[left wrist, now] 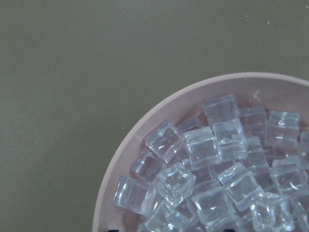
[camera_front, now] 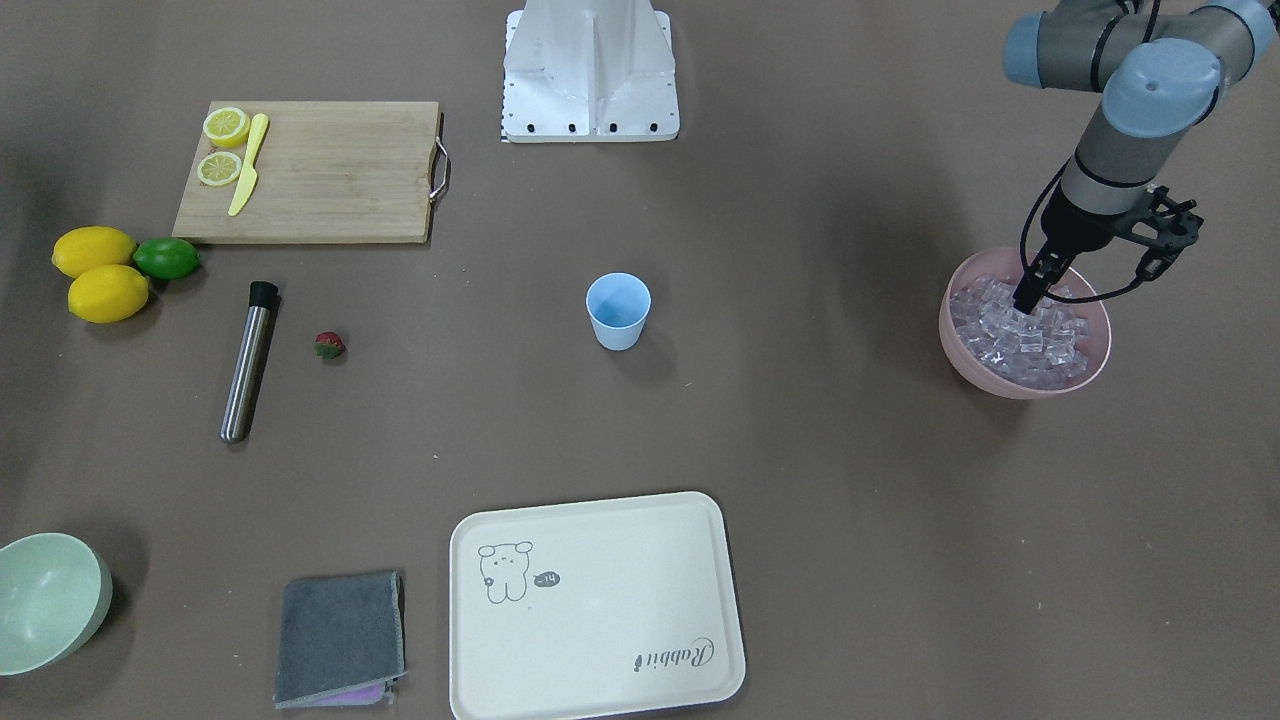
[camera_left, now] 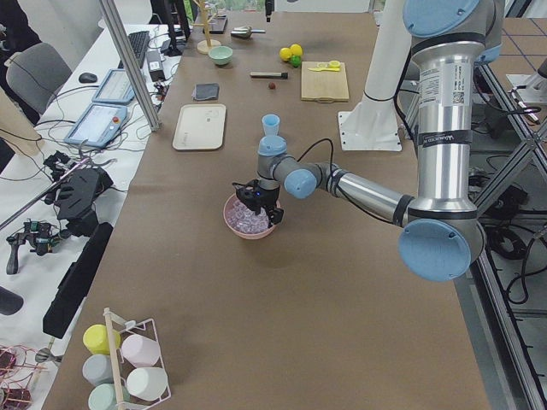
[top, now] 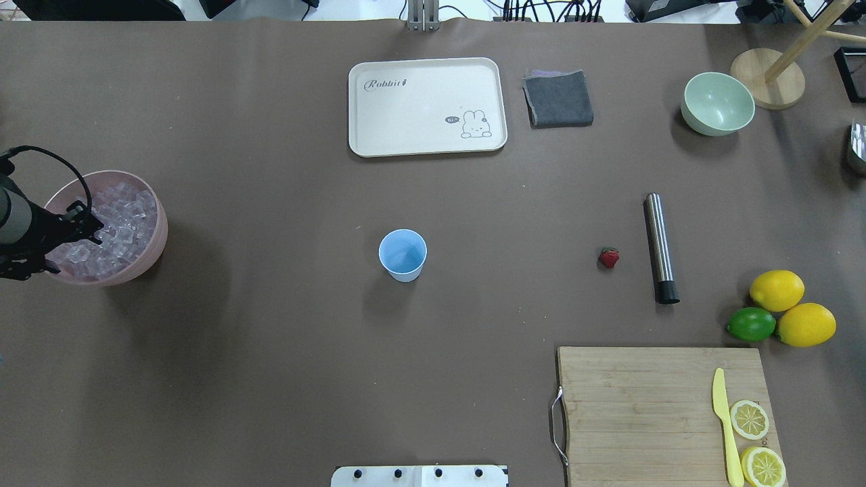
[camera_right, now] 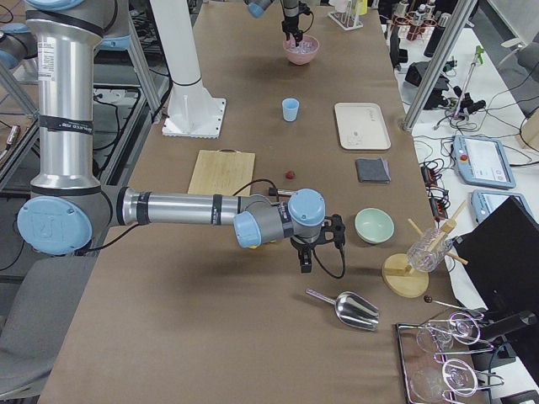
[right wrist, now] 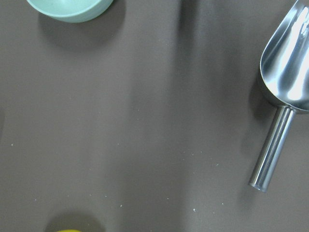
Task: Mash ice and strawberries in cup
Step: 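Lower the left gripper into the bowl and grasp an ice cube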
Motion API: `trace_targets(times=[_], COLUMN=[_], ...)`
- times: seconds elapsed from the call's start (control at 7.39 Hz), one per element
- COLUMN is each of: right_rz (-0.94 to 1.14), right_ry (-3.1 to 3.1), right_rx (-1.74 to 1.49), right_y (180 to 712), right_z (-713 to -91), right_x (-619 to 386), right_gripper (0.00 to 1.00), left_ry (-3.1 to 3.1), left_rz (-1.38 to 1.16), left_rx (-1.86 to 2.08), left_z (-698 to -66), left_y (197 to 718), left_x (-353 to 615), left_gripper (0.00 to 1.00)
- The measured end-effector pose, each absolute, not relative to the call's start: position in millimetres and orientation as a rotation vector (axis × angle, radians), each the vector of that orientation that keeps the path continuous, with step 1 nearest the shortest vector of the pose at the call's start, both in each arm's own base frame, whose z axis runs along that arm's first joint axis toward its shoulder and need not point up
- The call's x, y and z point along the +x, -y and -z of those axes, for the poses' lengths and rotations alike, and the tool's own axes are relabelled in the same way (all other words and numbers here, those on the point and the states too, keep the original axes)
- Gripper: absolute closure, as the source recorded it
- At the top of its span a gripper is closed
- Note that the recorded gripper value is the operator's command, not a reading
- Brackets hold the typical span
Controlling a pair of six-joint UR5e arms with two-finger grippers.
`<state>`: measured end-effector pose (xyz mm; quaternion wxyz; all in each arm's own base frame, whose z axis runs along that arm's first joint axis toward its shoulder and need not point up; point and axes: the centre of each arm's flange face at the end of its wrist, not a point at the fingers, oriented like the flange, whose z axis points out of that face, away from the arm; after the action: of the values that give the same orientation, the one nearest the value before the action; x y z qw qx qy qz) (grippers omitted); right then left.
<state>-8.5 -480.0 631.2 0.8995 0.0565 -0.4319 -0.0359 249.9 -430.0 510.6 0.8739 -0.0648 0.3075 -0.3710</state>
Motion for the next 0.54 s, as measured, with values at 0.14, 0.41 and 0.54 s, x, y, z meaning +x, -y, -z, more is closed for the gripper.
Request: trace_targets(times=[0.14, 0.41, 0.54], right_rz=[0.074, 0.073, 0.073], right_ry=[0.894, 0.894, 0.894], right_rx=[0.116, 0.113, 0.113], right_y=[479.5, 478.6, 478.4], right_z=[-631.8, -632.5, -632.6], right_x=[-8.4, -8.3, -8.3], right_gripper=[0.0, 0.0, 0.0], left_ry=[-0.639, -0.637, -0.634], left_rz=[0.775, 0.775, 0.777], left_rx=[-0.136, -0.137, -0.137], left_z=[-512.3, -513.8, -515.0], left_y=[430.5, 431.5, 431.2], left_x=[250.6, 251.3, 250.9], left_gripper=[0.25, 0.34, 0.37])
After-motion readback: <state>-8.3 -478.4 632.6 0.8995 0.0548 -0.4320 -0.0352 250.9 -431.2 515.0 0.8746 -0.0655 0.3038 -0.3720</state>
